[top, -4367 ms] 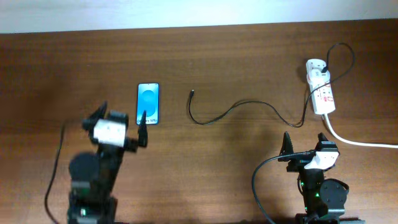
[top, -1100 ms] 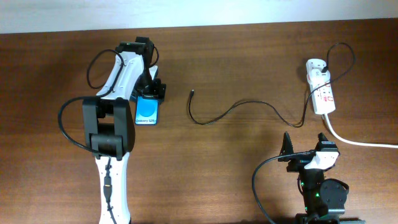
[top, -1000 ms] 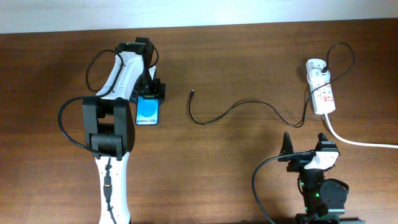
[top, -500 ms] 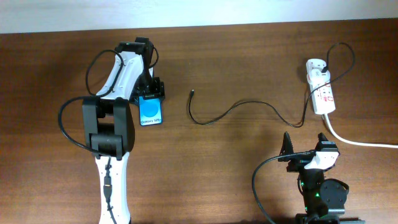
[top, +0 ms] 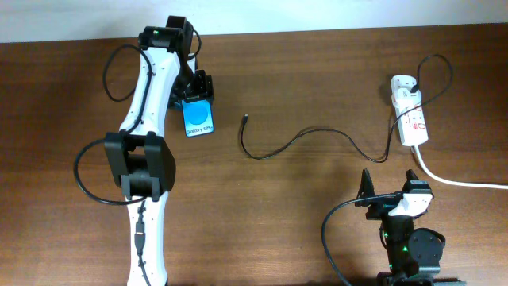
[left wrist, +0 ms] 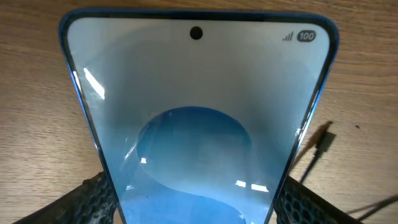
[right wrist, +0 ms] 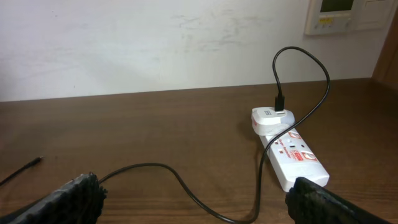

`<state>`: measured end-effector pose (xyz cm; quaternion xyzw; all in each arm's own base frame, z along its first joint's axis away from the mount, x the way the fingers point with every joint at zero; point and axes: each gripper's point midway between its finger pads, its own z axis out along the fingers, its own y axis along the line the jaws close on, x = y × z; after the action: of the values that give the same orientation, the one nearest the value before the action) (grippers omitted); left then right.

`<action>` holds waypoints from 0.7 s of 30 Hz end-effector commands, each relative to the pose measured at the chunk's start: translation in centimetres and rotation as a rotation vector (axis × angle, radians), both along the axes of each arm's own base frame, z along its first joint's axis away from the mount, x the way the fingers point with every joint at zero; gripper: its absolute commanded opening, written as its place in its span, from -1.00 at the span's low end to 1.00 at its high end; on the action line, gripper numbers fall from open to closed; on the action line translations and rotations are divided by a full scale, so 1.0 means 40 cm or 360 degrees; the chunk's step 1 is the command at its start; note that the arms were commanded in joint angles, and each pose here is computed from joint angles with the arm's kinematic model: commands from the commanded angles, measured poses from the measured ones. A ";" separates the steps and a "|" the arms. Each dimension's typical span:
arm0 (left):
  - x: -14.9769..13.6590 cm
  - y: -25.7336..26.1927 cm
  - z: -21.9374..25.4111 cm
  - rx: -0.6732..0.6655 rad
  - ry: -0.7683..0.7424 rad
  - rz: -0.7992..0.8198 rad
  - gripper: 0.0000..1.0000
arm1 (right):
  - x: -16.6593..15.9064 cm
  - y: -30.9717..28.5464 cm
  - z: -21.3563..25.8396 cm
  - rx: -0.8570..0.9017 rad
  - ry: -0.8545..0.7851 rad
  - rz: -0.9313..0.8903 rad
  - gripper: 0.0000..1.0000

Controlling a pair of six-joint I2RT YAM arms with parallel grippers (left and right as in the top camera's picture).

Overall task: Plug charger to phone and switch on socket
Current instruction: 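Lift the phone with the left gripper and tilt it upright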

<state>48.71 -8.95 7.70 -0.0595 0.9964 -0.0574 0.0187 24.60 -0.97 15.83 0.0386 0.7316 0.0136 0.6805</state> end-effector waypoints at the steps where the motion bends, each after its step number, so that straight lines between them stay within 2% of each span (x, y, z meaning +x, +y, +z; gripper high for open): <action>1: 0.005 -0.018 0.034 -0.0076 -0.0013 0.0167 -1.00 | 0.000 0.002 -0.005 -0.0001 0.0005 0.0001 0.97; 6: -0.056 -0.017 0.033 -0.0076 0.0213 0.0662 -1.00 | 0.000 0.002 -0.005 -0.0001 0.0005 0.0001 0.97; 11: -0.091 -0.158 0.084 -0.0602 0.0449 0.0634 -1.00 | 0.000 0.002 -0.005 -0.0001 0.0005 0.0001 0.97; 17: -0.125 -0.184 0.107 -0.0700 0.0605 0.0718 -1.00 | 0.000 0.002 -0.005 -0.0001 0.0005 0.0001 0.97; 21: -0.134 -0.241 0.161 -0.0973 0.0761 0.0782 -1.00 | 0.000 0.002 -0.005 -0.0001 0.0005 0.0001 0.97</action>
<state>43.06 -16.66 11.19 -0.2890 0.9022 -0.2562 -0.1919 24.60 -0.97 15.83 0.0386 0.7316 0.0136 0.6805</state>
